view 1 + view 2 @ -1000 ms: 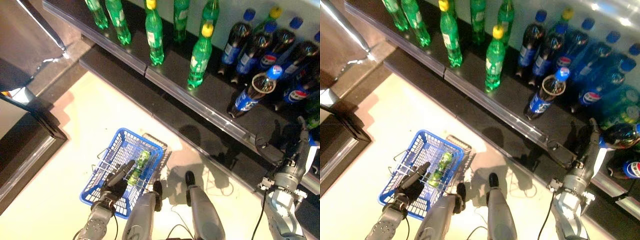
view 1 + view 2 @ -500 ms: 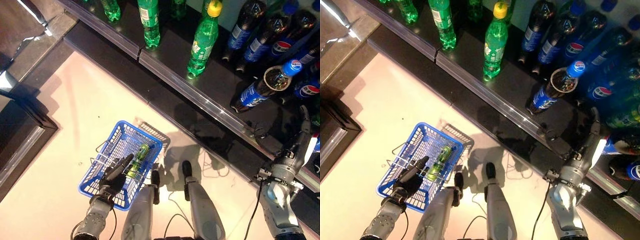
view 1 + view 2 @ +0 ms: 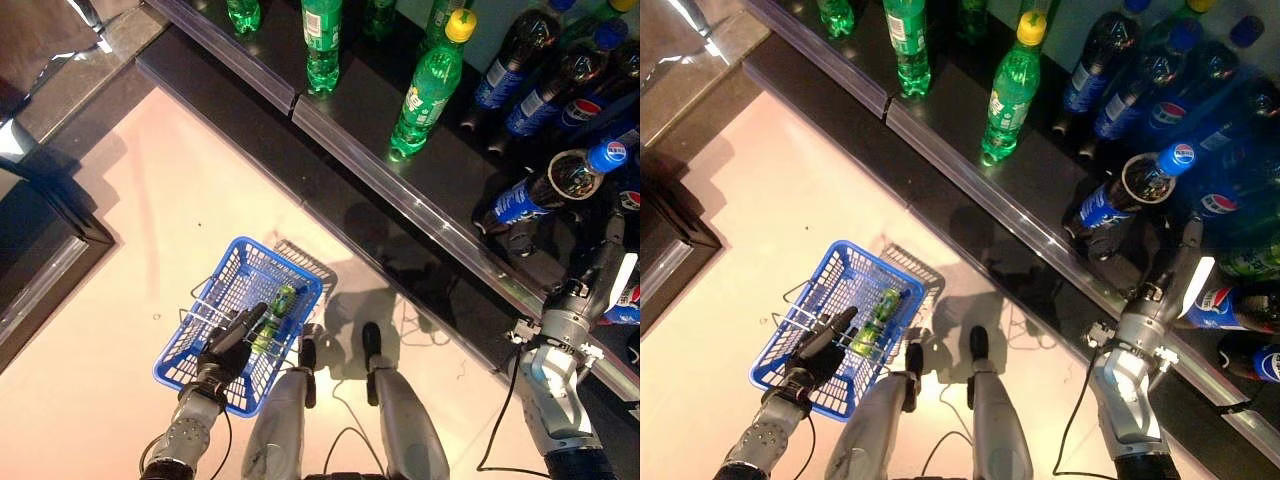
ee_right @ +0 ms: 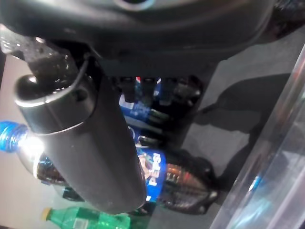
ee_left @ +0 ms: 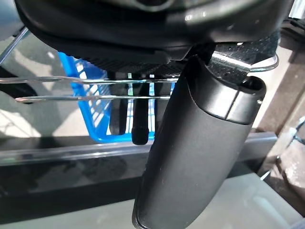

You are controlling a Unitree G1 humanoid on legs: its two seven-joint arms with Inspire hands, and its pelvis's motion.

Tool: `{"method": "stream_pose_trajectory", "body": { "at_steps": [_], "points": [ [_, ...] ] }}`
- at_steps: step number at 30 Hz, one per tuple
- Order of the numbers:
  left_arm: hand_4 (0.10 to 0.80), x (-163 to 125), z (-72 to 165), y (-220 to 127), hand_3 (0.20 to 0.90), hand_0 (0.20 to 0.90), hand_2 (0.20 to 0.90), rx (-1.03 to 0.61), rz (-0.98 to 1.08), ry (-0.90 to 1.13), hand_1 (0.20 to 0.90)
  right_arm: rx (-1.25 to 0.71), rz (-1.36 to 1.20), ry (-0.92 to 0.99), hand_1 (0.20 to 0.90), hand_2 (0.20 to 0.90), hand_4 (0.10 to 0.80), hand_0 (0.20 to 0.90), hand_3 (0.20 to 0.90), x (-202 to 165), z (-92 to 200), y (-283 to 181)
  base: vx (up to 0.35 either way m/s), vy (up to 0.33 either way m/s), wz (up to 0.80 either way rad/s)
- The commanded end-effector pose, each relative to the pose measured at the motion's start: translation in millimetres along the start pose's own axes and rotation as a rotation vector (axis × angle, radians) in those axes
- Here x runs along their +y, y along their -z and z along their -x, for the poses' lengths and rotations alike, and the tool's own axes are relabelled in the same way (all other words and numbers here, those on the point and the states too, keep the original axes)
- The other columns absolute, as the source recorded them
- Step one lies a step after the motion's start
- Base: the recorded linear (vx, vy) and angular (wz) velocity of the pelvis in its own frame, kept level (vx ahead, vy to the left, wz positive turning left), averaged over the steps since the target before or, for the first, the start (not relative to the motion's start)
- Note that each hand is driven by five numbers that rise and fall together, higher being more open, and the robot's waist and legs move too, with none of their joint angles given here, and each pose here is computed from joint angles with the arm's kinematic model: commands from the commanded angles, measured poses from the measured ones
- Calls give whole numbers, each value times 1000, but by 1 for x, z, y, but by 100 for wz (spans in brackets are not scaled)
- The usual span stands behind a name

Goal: Pick up the drink and place into the basket.

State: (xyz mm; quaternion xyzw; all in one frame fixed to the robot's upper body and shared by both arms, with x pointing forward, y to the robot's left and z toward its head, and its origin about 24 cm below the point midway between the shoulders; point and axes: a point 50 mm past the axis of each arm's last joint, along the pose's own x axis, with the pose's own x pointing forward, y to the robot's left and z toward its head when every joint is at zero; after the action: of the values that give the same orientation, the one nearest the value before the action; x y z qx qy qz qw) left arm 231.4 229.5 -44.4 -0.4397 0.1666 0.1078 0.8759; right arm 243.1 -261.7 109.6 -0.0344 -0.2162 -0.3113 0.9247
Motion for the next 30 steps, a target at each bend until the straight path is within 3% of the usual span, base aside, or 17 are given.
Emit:
{"method": "stream_pose_trajectory", "body": {
  "at_steps": [1,30],
  "points": [
    [100,-40,-2,-67,200,300,300,-237,-96,214,300,-220,-118,-19,900,900,800,900,900,10,-21,-45,-28,-14,4],
    [100,-84,-27,-91,200,300,300,-326,-52,304,300,-320,-303,65,900,900,800,900,900,35,-78,-80,-34,4,2]
  ]
}}
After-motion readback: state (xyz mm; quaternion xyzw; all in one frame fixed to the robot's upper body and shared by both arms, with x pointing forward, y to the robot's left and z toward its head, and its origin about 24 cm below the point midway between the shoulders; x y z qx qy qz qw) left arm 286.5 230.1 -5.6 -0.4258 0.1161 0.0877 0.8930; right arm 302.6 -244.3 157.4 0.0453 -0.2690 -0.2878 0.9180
